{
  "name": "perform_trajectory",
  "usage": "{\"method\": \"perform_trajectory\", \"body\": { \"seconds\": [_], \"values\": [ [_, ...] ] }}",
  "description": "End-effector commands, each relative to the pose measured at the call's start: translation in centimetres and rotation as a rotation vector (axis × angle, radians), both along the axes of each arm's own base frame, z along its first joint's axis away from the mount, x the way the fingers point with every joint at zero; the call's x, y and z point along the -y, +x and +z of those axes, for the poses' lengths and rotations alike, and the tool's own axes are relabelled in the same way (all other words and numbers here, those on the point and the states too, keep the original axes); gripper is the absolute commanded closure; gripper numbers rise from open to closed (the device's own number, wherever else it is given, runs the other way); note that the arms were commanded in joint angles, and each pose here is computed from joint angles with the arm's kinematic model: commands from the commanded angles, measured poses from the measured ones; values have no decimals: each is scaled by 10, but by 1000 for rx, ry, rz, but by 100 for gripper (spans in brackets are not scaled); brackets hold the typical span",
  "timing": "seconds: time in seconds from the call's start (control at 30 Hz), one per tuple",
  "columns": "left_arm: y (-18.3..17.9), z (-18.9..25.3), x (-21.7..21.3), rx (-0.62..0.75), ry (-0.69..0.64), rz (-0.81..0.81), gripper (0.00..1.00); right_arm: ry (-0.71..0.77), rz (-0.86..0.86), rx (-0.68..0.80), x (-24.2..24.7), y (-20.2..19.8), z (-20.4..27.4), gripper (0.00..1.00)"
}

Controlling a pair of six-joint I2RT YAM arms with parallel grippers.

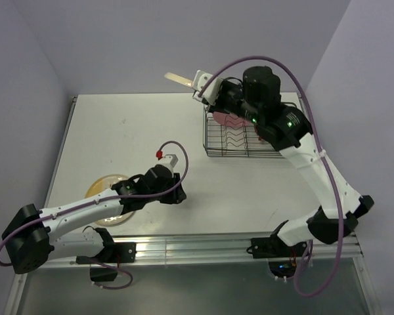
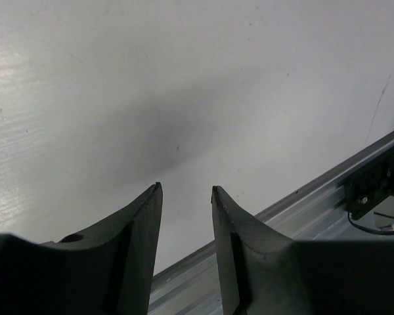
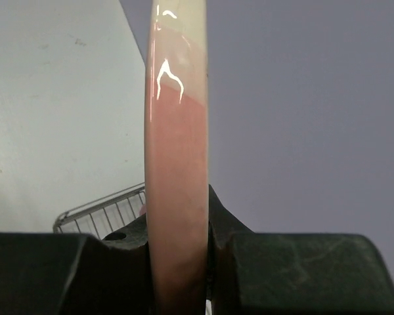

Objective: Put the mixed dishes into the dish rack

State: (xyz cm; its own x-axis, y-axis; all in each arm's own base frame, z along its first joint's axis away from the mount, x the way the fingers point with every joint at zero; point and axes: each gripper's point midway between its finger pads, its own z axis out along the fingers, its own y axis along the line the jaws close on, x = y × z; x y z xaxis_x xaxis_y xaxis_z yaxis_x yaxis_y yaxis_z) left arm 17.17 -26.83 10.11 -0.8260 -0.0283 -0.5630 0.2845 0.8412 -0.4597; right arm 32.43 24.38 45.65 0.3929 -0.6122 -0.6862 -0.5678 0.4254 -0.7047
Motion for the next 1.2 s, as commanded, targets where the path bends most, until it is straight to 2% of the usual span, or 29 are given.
{"method": "perform_trajectory", "body": {
  "seconds": [0.0, 0.1, 0.3, 0.53, 0.67, 1.17],
  "values": [
    [20, 24, 8, 69, -78, 12, 58, -79, 99, 121, -1, 6, 37, 100],
    [33, 27, 1, 80, -93, 31, 58, -153, 150, 92, 2, 8, 20, 100],
    [65, 29, -31, 117, -26, 105, 58, -264, 179, 28, 21, 8, -12, 100],
    [93, 34, -62, 134, -29, 229, 58, -305, 92, -106, 71, 55, -58, 100],
    [104, 33, -64, 144, 1, 257, 58, -365, 32, -157, 84, 84, -94, 100],
    [129, 3, -70, 95, 12, 284, 59, -397, 32, -300, 110, 135, -161, 100]
  ]
}}
